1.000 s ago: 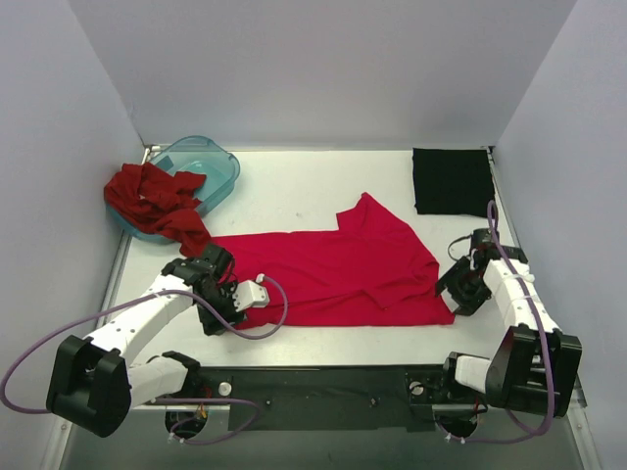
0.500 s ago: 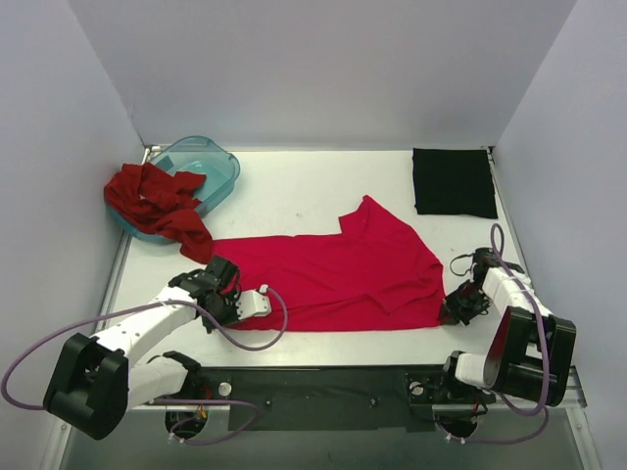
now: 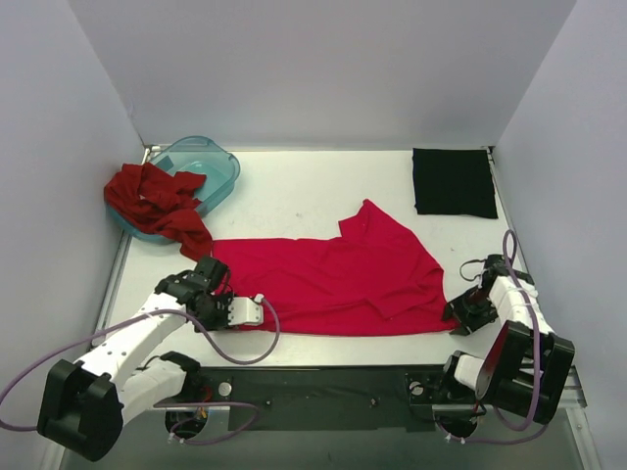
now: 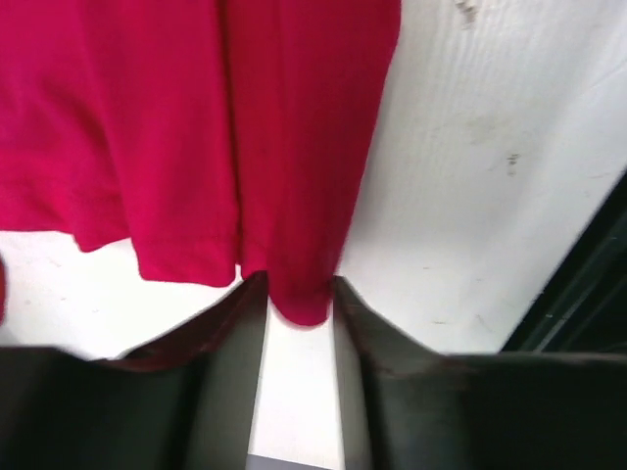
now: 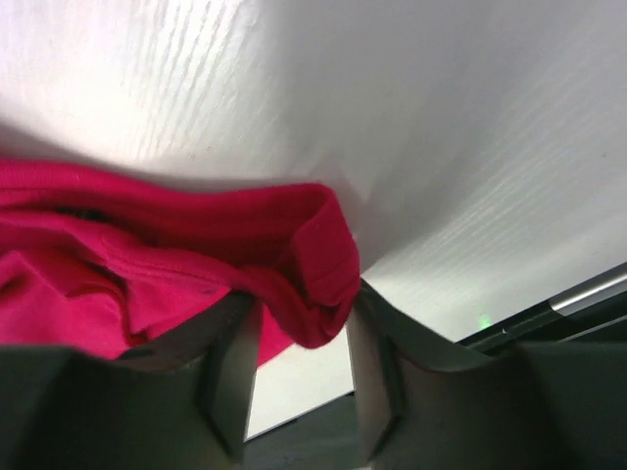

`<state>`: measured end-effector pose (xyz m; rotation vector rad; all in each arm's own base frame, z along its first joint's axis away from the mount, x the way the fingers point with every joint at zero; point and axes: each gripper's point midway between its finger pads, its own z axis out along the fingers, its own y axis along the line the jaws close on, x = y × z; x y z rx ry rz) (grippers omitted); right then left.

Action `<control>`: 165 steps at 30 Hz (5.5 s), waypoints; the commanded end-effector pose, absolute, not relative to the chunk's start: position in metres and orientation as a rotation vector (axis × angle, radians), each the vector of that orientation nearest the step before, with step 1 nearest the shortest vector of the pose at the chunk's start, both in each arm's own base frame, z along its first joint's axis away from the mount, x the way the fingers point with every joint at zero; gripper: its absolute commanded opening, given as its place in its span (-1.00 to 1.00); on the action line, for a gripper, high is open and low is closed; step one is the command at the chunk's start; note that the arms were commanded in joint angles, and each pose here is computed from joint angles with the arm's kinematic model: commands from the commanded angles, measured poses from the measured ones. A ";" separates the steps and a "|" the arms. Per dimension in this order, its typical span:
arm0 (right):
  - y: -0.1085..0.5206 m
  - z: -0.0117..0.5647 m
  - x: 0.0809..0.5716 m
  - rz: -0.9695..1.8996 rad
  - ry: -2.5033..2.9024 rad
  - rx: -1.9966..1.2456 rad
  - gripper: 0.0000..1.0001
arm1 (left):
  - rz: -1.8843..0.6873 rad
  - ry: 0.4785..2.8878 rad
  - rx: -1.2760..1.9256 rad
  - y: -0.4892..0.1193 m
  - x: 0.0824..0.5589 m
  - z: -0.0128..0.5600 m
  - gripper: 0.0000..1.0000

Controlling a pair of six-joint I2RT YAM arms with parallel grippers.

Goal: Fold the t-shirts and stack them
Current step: Fold the flattened tshirt in 1/3 of the way

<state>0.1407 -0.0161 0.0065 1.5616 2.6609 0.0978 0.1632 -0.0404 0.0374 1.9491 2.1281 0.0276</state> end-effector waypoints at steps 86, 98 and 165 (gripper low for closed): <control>0.130 0.061 0.254 -0.134 2.879 -0.386 -1.00 | 0.144 2.194 1.917 -0.043 0.236 0.039 -0.56; 0.128 0.059 0.251 -0.133 2.885 -0.385 -1.00 | 0.134 2.184 1.934 -0.043 0.241 0.053 -0.24; 0.114 0.088 0.279 -0.103 2.886 -0.269 -1.00 | 0.104 2.251 1.728 -0.055 0.279 0.042 -0.21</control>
